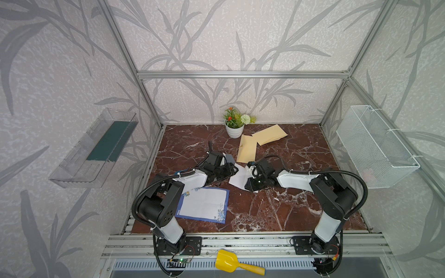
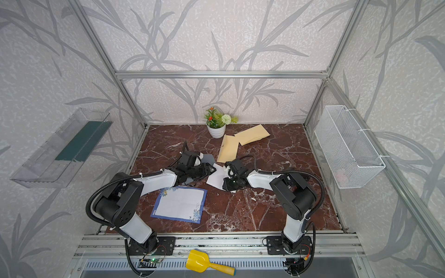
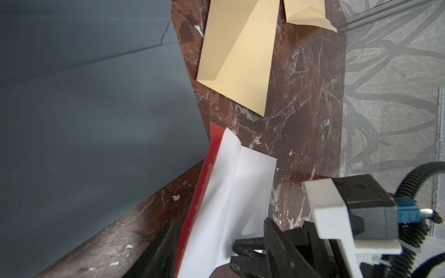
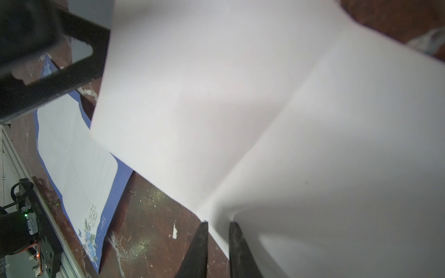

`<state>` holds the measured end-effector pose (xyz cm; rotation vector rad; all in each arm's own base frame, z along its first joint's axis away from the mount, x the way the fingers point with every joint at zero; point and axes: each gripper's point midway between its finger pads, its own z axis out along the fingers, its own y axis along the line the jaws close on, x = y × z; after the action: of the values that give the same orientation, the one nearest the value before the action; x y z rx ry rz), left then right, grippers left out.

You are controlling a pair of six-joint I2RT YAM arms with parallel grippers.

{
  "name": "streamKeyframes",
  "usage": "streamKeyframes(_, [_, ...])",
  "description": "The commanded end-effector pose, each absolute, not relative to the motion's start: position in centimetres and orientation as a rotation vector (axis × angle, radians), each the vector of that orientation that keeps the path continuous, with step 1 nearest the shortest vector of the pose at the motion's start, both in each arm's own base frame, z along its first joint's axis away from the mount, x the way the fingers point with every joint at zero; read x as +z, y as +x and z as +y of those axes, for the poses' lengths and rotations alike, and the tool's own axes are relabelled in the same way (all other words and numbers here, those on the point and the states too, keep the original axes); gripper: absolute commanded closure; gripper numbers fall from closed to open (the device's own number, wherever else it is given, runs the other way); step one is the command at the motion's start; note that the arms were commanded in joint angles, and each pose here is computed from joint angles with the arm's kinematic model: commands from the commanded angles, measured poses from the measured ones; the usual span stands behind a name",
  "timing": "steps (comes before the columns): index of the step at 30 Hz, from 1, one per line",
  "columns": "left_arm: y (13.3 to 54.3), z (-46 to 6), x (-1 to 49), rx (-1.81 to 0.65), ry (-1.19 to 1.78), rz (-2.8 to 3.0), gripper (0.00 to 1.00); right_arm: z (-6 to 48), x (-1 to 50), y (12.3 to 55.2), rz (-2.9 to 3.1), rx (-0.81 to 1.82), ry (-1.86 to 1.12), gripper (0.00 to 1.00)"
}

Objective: Fold the letter paper in half and place it into the envelope
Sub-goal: Fold the letter paper at the center of the board.

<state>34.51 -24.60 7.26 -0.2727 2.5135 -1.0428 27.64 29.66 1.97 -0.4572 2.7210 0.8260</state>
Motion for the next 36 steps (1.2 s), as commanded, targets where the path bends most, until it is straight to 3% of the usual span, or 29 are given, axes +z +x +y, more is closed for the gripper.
streamKeyframes(1, [34.7,-25.6,8.7,-1.153,-0.279,2.457,0.43,28.3,-0.3,26.8,2.807,0.755,-0.444,0.81])
streamKeyframes(9, [34.6,-26.5,9.6,-1.259,-0.301,2.415,0.43,28.8,0.3,27.8,2.772,0.775,-0.44,0.81])
streamKeyframes(23, [34.2,-26.5,9.8,-1.255,-0.3,2.409,0.43,26.3,6.4,30.9,2.648,0.718,-0.382,0.81])
streamKeyframes(36, [34.5,-28.2,10.8,-1.29,-0.256,2.394,0.43,22.5,1.3,30.1,2.781,0.644,-0.276,0.81])
